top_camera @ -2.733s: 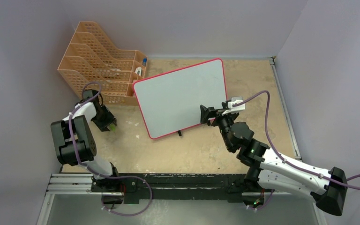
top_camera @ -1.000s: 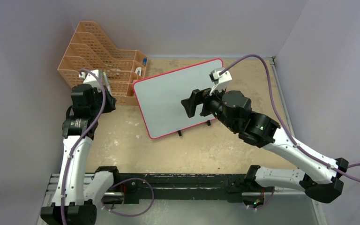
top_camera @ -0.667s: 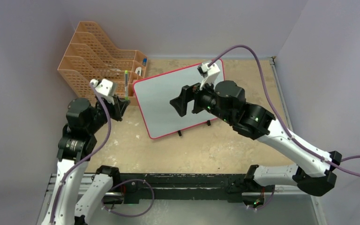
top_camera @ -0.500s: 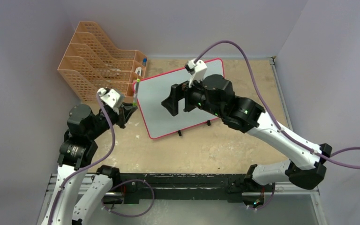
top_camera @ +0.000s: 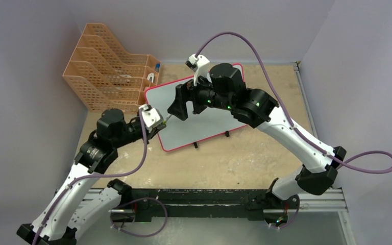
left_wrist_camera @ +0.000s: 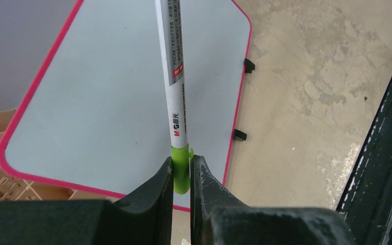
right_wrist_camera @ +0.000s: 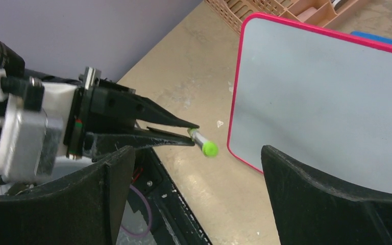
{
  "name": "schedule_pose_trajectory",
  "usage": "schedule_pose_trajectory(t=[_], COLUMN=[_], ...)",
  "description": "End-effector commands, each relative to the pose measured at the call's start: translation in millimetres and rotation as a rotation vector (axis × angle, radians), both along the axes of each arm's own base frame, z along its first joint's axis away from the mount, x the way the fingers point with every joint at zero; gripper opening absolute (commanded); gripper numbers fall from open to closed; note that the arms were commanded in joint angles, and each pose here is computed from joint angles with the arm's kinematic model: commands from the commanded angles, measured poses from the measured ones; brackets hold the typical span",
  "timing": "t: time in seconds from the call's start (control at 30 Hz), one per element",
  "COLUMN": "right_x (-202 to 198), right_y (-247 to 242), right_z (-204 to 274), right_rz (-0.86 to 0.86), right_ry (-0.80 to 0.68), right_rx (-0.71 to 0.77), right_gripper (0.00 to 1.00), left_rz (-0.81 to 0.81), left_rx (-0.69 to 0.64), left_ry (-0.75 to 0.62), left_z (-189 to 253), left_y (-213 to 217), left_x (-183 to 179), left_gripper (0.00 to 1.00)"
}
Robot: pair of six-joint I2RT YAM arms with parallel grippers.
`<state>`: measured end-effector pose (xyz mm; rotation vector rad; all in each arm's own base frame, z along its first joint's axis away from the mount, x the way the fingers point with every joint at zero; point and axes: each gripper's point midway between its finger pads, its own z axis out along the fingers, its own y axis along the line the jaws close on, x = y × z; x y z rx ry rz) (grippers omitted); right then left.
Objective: Write a sentence on the whiteboard
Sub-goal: Open the whiteboard marker at the center of the board.
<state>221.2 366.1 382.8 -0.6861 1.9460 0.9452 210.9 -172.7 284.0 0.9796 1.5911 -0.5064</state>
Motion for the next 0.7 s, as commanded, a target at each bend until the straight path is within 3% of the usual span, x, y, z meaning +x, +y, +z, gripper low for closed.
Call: schedule_pose_trajectory(t=[0.0, 0.43, 0.67], right_x=[-4.7, -0.4, 3.1], right_y=[-1.6, 7.2, 7.9], right_z=[9.3, -37.4, -45.1], right_rz=[0.091, 0.128, 0.121], right_ry=[0.019, 0.103, 0.106], right_rx=[0.019, -0.093, -0.118], right_gripper=[0.93, 0.72, 0.52], left_rz=[0.003, -0.045, -0.055], left_rx=[0.087, 0.189, 0.227], left_ry=[-0.135, -0.22, -0.227], left_z=[17.2, 21.8, 18.0], left_y=[-2.3, -15.7, -20.9], left_x=[8.9, 14.0, 15.7], left_gripper=[0.0, 0.0, 0.0])
